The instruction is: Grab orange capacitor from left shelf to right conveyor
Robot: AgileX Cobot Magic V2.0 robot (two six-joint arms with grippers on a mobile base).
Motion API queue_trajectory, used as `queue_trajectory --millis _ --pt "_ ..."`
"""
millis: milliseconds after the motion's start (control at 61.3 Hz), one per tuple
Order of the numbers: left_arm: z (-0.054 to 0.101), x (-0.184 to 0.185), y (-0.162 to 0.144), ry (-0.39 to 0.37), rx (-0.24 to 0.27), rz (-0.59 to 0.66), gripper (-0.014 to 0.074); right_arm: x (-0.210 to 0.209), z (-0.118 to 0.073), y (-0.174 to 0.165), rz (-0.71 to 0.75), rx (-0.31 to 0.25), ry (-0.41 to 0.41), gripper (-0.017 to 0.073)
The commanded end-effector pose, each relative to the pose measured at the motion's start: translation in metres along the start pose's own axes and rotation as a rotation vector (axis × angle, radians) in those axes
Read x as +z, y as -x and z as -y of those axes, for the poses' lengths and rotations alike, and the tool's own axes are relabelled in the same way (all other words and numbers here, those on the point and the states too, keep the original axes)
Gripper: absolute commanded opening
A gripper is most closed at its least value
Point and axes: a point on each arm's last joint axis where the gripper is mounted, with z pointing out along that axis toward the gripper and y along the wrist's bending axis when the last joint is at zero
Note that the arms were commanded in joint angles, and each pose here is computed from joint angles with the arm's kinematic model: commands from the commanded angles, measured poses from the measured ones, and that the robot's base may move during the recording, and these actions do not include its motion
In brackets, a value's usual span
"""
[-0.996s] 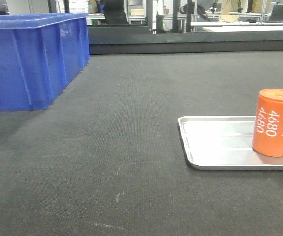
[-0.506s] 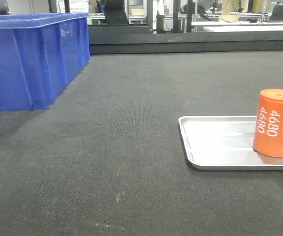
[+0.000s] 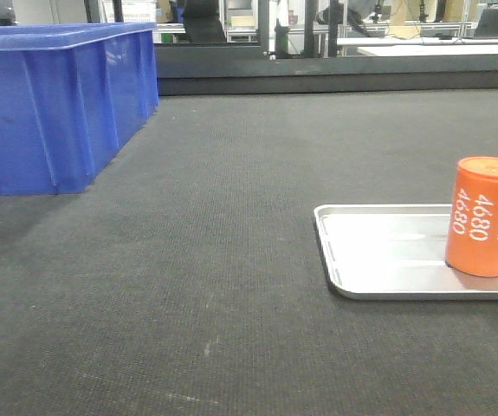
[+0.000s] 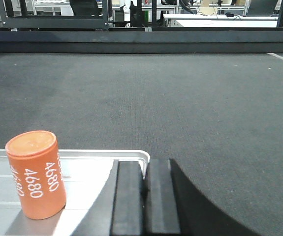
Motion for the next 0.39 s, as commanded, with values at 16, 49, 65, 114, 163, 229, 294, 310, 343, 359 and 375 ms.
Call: queue_trajectory --millis 16,49,65,114,163,229,294,310,343,359,375 --pt "0.0012 -0.0023 0.0115 -0.014 -0.002 0.115 -0.0105 -0.0019 -0.0006 0.0087 0.110 -0.012 0.005 0.0036" --pt "0.0012 -0.0023 0.0115 -0.014 -0.002 0.115 -0.0105 -0.0019 -0.0006 0.0087 0.110 -0.012 0.005 0.0036" --pt "0.0012 -0.0023 0.0115 -0.014 -0.002 0.115 -0.0105 -0.0019 -0.0006 0.0087 0.110 -0.012 0.005 0.0036" --pt "0.0012 -0.0023 0.0115 -0.014 -0.002 0.115 -0.0105 -0.0019 -0.0006 0.0087 0.110 -0.012 0.005 0.0036" --pt "0.0012 -0.0023 0.0115 -0.014 -0.002 0.115 -0.0105 -0.0019 -0.0006 0.0087 0.110 -0.012 0.005 0.0036" --pt "0.0012 -0.0023 0.0115 -0.014 -0.002 0.115 -0.0105 -0.0019 -0.0006 0.0087 0.110 -0.012 0.005 0.0036" --pt "0.0012 -0.0023 0.0115 -0.014 -0.002 0.115 -0.0105 -0.0019 -0.0006 0.0087 0.110 -0.012 0.005 0.0036" --pt "0.0012 -0.0023 0.0115 -0.014 -0.002 0.115 -0.0105 -0.0019 -0.0006 0.0087 0.110 -0.012 0.005 0.0036" --pt "0.0012 -0.0023 0.0115 -0.014 -0.002 0.115 -0.0105 -0.0019 -0.0006 0.0087 0.110 -0.012 0.005 0.0036" --pt "0.0012 -0.0023 0.0115 -0.014 -0.002 0.115 -0.0105 -0.0019 -0.0006 0.0087 0.110 -0.012 0.005 0.0036" --pt "0.0012 -0.0023 0.0115 -0.014 -0.002 0.115 -0.0105 -0.0019 -0.0006 0.0087 0.110 -0.012 0.005 0.0036"
